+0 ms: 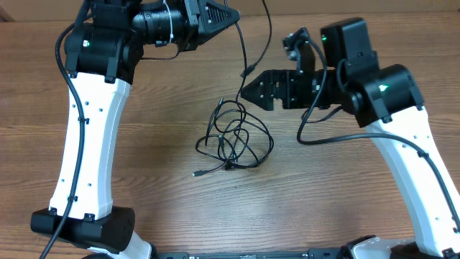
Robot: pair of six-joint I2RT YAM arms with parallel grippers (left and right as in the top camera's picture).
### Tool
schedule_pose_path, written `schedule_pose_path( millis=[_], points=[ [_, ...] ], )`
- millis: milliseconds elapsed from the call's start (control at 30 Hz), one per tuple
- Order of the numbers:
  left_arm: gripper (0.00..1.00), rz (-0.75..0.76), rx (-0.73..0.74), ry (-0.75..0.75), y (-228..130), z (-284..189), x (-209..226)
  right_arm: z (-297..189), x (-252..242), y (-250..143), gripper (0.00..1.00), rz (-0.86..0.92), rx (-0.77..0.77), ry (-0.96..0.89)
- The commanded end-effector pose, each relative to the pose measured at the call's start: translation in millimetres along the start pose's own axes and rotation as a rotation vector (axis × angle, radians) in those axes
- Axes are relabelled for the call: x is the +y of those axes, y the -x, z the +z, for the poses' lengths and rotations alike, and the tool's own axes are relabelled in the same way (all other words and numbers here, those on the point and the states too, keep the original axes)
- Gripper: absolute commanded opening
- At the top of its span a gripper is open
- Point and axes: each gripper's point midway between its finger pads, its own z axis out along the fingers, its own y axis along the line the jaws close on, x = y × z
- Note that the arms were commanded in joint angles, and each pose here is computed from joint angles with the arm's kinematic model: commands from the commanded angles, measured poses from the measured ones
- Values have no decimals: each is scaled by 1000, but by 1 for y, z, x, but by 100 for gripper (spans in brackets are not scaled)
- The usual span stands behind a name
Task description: Untangle cables
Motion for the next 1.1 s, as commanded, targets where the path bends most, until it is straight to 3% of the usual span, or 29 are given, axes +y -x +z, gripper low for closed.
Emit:
schedule_pose_path(
  millis=[0,333,467,567,700,767,1000,1067],
  points=[
    [4,-149,-23,-51,0,-12,-29,12,0,5,100,-80,-22,-48],
    [4,-193,-30,-96,0,-17,-52,36,-2,33,99,-125,-90,-36],
    [4,-190,-43,-93,2,-18,-53,39,-1,39,71,-103,-104,-25],
    [4,-223,-43,-93,2,-18,-53,41,-2,39,67,-101,-102,-25],
    [4,-239,-53,-92,4,-18,-53,43,-3,39,52,-100,-99,-26],
    [4,-241,-59,-89,5,-18,-52,43,-2,40,37,-98,-102,-22],
    [4,-247,-82,-76,8,-18,-48,42,4,43,4,-62,-113,14],
    [4,-249,-87,-73,9,-18,-48,42,9,43,4,-68,-109,42]
  ],
)
